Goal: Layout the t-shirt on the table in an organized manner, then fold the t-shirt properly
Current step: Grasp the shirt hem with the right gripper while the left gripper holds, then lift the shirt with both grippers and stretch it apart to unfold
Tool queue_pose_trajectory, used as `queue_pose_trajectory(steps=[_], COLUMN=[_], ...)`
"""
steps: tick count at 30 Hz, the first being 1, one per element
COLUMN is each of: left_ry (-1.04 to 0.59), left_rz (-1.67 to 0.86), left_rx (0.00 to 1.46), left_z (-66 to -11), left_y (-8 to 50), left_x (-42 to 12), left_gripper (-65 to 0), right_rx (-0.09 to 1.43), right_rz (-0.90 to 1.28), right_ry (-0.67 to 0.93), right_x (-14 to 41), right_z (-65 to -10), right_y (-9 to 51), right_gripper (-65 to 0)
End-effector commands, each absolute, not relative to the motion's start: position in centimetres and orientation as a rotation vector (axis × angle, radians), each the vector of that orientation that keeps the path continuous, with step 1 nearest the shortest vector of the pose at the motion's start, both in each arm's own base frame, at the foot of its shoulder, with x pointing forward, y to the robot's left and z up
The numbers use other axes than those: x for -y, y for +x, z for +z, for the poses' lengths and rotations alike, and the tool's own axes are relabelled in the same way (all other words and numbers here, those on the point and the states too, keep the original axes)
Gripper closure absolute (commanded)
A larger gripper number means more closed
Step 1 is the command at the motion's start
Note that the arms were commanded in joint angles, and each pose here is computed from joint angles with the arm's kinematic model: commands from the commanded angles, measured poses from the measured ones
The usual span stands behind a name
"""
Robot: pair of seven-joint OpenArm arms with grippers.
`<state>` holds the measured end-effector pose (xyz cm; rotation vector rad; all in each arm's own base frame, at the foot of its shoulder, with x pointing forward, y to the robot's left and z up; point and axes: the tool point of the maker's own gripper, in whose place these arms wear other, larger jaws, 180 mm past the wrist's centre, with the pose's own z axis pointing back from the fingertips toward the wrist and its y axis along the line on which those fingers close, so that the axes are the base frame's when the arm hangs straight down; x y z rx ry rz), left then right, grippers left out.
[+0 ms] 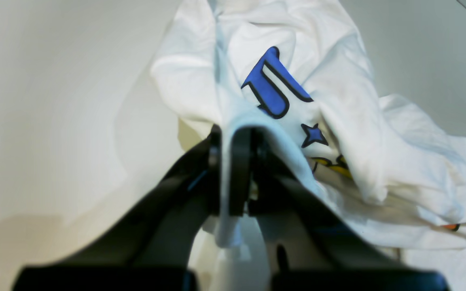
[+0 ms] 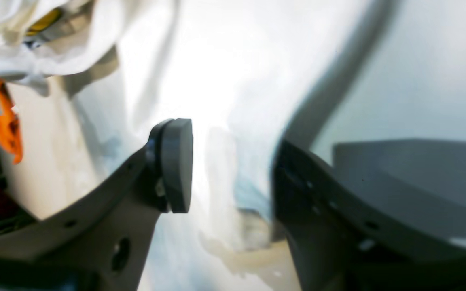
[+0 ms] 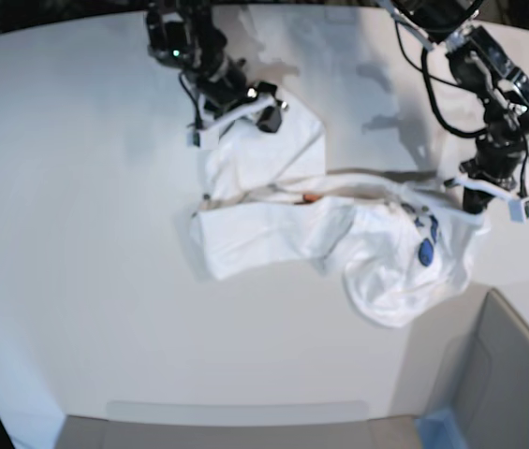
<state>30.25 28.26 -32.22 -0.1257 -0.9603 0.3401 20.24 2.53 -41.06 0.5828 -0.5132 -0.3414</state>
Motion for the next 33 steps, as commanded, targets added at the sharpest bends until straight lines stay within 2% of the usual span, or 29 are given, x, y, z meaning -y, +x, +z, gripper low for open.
queue_pose_trajectory(steps=[1,3,4,5,7,8,13,19,25,33], left_ry=[-0.121,-0.111,-0.11,-0.108,-0.106,-0.106,-0.102,-0.093,-0.055,-0.014], left_rz=[0.326,0.323,0.323,0.322,0.323,0.324,0.329,0.35,0.472,0.568], left_rx=[1.015,1.016,1.017,1.015,1.016,1.016,1.026,1.044,1.128,1.146], left_z=[-30.7,-30.5,-30.5,-30.5,-30.5,-30.5,-30.4,-29.9,-27.6,-27.4], left_y=[31.0,31.0,31.0,30.9,30.9,30.9,30.9,30.9,30.7,28.9], left_x=[-28.6,-28.9,-29.0,-29.0,-29.1,-29.2,-29.4,-30.1,-33.6,-36.2], left_gripper=[0.0,0.0,0.0,0.0,0.0,0.0,0.0,0.0,0.0,0.0], right_rx=[0.421,0.418,0.419,0.419,0.429,0.441,0.54,0.832,1.023,1.197], right_rz=[-0.333,-0.31,-0.301,-0.295,-0.283,-0.28,-0.233,-0.098,0.012,-0.126], right_ry=[0.533,0.542,0.548,0.552,0.559,0.559,0.53,0.503,0.44,0.29], right_x=[-2.5,-3.2,-3.6,-3.8,-4.2,-4.1,-2.2,1.5,4.2,12.5], right_z=[-42.9,-43.0,-42.8,-42.7,-42.4,-42.2,-40.5,-32.2,-26.6,-22.4], right_y=[18.5,18.8,18.9,18.9,19.2,19.8,22.4,27.2,30.7,34.9], right_gripper=[-24.2,-22.1,-18.7,-14.2,-1.2,0.0,0.0,0.0,0.0,0.0])
